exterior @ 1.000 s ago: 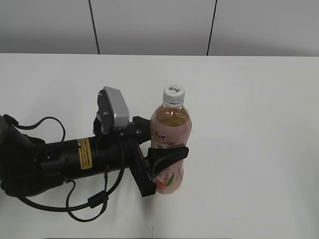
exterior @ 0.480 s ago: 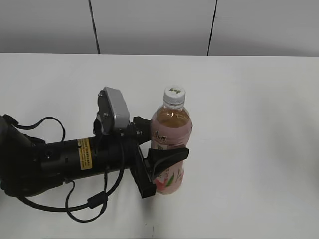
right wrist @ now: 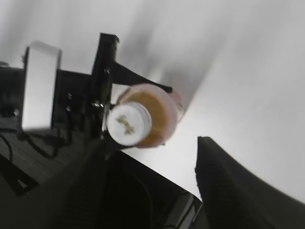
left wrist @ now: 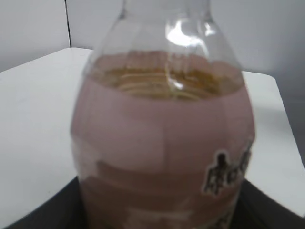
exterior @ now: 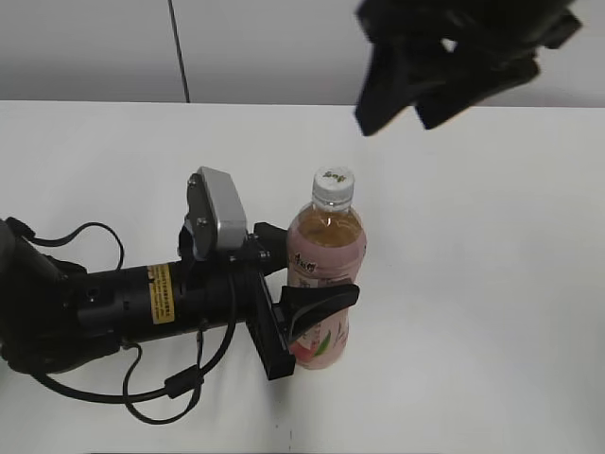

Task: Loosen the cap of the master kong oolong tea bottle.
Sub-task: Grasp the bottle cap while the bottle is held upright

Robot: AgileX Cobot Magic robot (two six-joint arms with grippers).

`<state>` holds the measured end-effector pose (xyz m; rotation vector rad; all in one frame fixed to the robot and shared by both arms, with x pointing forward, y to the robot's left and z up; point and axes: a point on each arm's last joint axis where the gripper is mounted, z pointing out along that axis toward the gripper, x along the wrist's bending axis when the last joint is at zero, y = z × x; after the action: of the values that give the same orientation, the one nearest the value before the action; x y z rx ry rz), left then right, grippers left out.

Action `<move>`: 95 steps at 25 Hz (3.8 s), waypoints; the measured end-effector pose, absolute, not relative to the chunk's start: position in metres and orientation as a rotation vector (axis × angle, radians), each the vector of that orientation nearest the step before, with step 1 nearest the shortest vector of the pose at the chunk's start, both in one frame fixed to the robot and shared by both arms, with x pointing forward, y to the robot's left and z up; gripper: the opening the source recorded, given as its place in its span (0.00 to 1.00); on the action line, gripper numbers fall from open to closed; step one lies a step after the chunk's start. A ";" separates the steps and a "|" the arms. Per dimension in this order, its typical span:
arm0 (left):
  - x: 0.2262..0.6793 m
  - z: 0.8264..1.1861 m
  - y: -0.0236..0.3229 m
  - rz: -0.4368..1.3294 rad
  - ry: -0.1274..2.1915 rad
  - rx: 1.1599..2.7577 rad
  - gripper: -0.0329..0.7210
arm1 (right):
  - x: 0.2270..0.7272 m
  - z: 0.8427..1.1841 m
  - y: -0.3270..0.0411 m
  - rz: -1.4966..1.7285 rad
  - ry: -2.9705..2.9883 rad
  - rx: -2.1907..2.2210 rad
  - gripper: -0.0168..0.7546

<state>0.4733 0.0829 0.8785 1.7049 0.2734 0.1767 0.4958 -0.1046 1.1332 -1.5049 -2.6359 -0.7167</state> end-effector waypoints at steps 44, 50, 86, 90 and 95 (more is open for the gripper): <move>0.473 0.879 0.083 0.221 0.223 1.712 0.57 | 0.506 1.080 -0.048 -0.457 -2.479 -1.661 0.56; 0.473 0.879 0.083 0.221 0.223 1.712 0.57 | 0.506 1.080 -0.047 -0.458 -2.475 -1.662 0.54; 0.473 0.879 0.083 0.226 0.218 1.713 0.57 | 0.494 1.082 -0.052 -0.451 -2.478 -1.632 0.53; 0.473 0.879 0.083 0.226 0.218 1.713 0.57 | 0.495 1.082 -0.052 -0.450 -2.483 -1.632 0.53; 0.473 0.879 0.083 0.226 0.218 1.713 0.57 | 0.496 1.082 -0.053 -0.444 -2.494 -1.645 0.53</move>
<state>0.4732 0.0830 0.8786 1.7131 0.2178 0.2264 0.4956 -0.0530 1.0816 -1.6447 -2.4943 -0.4439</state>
